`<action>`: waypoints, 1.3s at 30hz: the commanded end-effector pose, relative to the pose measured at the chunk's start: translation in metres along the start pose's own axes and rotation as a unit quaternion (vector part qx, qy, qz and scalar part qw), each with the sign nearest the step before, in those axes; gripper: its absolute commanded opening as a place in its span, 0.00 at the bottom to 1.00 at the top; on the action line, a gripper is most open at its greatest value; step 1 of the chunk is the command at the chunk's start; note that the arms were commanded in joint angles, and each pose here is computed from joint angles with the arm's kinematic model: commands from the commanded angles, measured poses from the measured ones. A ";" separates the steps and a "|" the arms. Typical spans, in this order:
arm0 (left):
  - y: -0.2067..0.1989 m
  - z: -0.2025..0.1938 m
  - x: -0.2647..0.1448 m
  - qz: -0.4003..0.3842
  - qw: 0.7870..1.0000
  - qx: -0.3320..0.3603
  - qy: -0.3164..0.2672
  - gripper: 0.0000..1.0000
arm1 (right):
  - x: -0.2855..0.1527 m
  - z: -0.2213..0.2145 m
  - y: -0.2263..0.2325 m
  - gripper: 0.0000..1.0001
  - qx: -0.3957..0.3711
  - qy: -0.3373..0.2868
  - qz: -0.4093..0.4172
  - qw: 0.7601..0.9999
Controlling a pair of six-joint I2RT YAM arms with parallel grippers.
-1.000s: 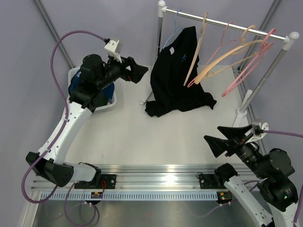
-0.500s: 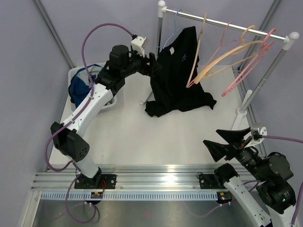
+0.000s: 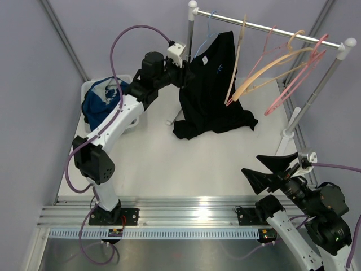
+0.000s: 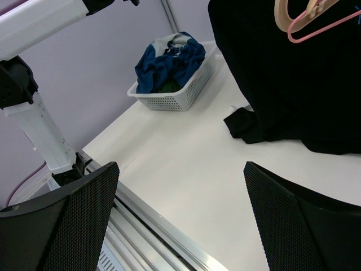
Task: Remove the t-shirt from the hanger
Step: Pick up the hanger from the clothesline.
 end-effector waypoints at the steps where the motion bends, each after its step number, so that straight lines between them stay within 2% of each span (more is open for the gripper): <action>1: 0.001 0.025 0.005 0.004 0.999 0.026 -0.040 0.39 | 0.002 0.005 0.005 1.00 -0.014 -0.010 0.018 1.000; 2: 0.002 0.024 0.006 0.005 0.999 0.025 -0.039 0.30 | 0.002 0.006 0.006 0.99 -0.014 -0.012 0.019 1.000; 4: 0.003 0.022 0.007 0.006 0.999 0.025 -0.037 0.16 | 0.002 0.006 0.006 1.00 -0.015 -0.012 0.020 1.000; 5: 0.004 0.022 0.008 0.012 0.999 0.025 -0.038 0.00 | 0.001 0.006 0.006 1.00 -0.015 -0.012 0.020 1.000; 11: 0.012 0.041 0.000 0.049 0.996 0.029 -0.068 0.00 | 0.002 0.005 0.006 1.00 -0.014 -0.010 0.021 1.000; 20: 0.007 0.096 -0.030 0.070 0.984 0.025 -0.165 0.00 | 0.003 0.004 0.006 0.99 -0.015 -0.008 0.021 1.000; 23: 0.005 0.107 -0.037 0.070 0.981 0.023 -0.181 0.00 | 0.004 0.004 0.006 1.00 -0.014 -0.007 0.020 1.000; 39: -0.010 0.122 -0.068 0.055 0.976 0.017 -0.208 0.00 | 0.008 0.004 0.005 0.99 -0.012 0.002 0.019 1.000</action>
Point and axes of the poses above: each gripper's point midway between its finger pads, its own x axis out along the fingers, its own y axis along the line the jaws close on, z = x × y, the point moved 1 cm from there along -x, back along the fingers, and after that the axes turned 4 degrees about -x, right-handed, at the moved point
